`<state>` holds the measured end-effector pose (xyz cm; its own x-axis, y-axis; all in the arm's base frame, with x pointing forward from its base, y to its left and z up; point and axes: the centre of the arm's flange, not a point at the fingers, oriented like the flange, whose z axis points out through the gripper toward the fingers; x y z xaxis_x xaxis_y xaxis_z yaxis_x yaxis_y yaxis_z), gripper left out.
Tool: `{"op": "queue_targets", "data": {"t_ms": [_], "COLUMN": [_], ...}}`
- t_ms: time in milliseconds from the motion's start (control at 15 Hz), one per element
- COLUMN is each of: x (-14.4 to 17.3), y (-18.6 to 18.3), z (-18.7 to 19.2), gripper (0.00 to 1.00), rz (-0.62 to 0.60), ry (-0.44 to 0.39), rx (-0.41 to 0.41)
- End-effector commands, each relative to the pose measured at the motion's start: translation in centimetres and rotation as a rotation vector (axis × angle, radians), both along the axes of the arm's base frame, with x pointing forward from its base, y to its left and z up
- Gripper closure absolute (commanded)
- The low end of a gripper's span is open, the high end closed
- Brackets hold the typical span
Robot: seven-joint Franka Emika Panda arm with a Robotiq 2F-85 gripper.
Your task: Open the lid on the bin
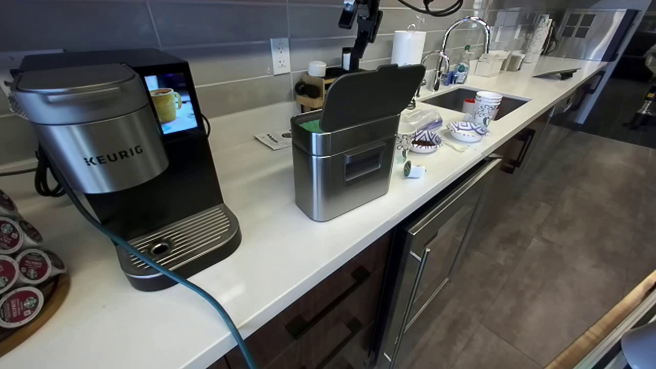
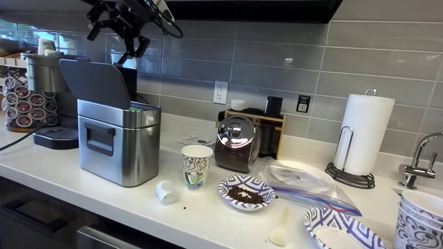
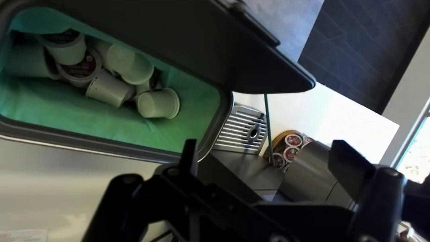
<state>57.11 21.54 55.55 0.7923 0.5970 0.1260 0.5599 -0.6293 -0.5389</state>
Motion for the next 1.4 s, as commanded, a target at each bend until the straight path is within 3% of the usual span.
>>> {"op": "queue_targets", "data": {"t_ms": [0,333,533,1000,1067,1333], "x": [-3.5,-7.1,-9.2,-11.2,-10.0,-10.0], "y": [0.4,0.5,-0.4,-1.4,-1.1,-1.1], "z": [2.6,7.6,9.9,12.1,12.9,12.9], "gripper": [0.00,0.00,0.00,0.00,0.00,0.00], "rz": [-0.066,-0.179,-0.209,-0.271,-0.241,-0.242], "ry": [-0.088,-0.103,-0.158,-0.228,-0.225,-0.226], "rx": [-0.128,-0.337,-0.459,-0.480,-0.454,-0.454]}}
